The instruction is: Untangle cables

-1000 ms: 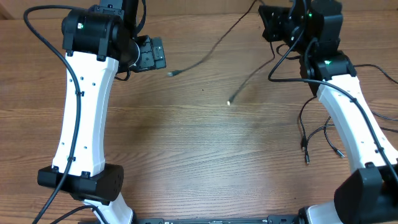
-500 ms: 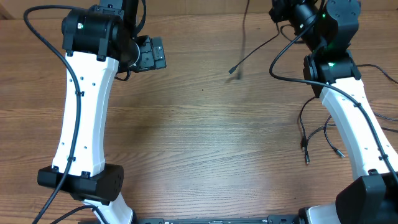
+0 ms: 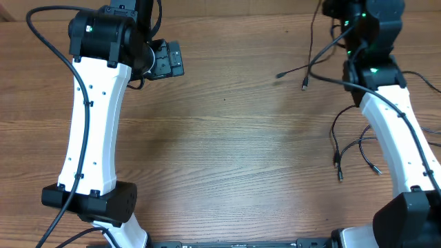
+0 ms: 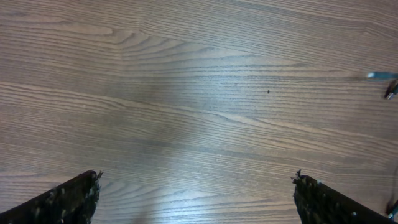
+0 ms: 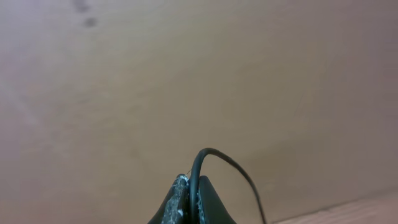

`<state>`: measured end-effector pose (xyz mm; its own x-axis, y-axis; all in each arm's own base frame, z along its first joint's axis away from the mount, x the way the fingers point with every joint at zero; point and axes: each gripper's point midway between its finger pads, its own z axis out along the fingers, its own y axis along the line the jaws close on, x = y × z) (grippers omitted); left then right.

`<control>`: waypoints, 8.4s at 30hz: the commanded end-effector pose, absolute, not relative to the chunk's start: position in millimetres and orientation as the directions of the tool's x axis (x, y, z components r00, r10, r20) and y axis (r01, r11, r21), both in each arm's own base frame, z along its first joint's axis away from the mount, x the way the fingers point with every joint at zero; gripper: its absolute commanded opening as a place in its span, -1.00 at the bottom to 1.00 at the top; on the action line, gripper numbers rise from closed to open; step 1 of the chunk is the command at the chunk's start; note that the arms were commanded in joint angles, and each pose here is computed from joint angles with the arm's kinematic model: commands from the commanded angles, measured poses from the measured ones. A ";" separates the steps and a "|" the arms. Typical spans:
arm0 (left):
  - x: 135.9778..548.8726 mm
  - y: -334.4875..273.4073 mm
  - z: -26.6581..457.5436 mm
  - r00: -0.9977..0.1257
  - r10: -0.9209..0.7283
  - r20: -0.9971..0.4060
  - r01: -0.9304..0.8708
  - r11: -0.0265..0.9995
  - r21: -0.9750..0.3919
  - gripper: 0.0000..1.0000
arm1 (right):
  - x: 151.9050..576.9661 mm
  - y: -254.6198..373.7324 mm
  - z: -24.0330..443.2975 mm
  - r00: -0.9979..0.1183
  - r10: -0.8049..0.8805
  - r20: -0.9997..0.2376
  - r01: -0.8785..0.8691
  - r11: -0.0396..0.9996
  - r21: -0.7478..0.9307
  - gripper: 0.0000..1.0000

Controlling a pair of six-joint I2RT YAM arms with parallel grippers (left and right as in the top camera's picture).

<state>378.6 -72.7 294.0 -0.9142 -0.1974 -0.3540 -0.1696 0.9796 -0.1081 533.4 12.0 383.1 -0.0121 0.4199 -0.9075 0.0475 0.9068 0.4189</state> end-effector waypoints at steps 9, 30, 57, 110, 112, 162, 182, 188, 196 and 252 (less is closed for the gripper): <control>381.3 -70.7 288.6 -0.917 -0.211 -0.340 -0.184 0.977 -0.112 0.99 | 556.3 -113.5 301.4 -0.056 0.430 -0.901 0.345 0.855 0.387 -0.93; 381.3 -70.7 288.6 -0.917 -0.211 -0.340 -0.184 0.977 -0.112 0.99 | 517.3 -263.4 197.9 -0.137 0.525 -0.840 0.626 0.703 0.337 1.00; 381.3 -70.7 288.6 -0.917 -0.211 -0.340 -0.184 0.977 -0.112 0.99 | 509.0 0.7 273.8 -0.496 0.212 -0.842 -0.174 0.926 0.336 1.00; 381.3 -70.7 288.6 -0.917 -0.211 -0.340 -0.184 0.977 -0.112 0.99 | 457.1 125.9 221.9 -0.738 0.051 -0.673 -0.307 0.863 0.401 1.00; 381.3 -70.7 288.6 -0.917 -0.211 -0.340 -0.184 0.977 -0.112 0.99 | 457.1 125.9 221.9 -0.738 0.051 -0.673 -0.307 0.863 0.401 1.00; 381.2 -70.6 288.7 -0.916 -0.211 -0.340 -0.184 0.977 -0.112 0.99 | 457.1 125.9 221.9 -0.738 0.051 -0.673 -0.307 0.863 0.401 1.00; 381.7 -70.7 287.8 -0.917 -0.211 -0.338 -0.184 0.977 -0.111 0.99 | 457.1 125.9 221.9 -0.738 0.051 -0.673 -0.307 0.863 0.401 1.00; 381.7 -70.7 287.8 -0.917 -0.211 -0.338 -0.184 0.977 -0.111 0.98 | 457.1 125.9 221.9 -0.738 0.051 -0.673 -0.307 0.863 0.401 1.00; 381.6 -70.7 287.9 -0.917 -0.211 -0.338 -0.184 0.977 -0.111 0.99 | 457.1 125.9 221.9 -0.738 0.051 -0.673 -0.307 0.863 0.401 1.00; 335.8 -67.3 362.4 -0.831 -0.215 -0.513 -0.136 0.973 -0.187 0.99 | 457.1 125.9 221.9 -0.738 0.051 -0.673 -0.307 0.863 0.401 1.00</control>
<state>344.5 -65.6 351.7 -0.8459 -0.2113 -0.4897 -0.1470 0.9750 -0.1668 456.1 125.2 215.0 -0.7509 0.0561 -0.6580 -0.2916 0.8658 0.4067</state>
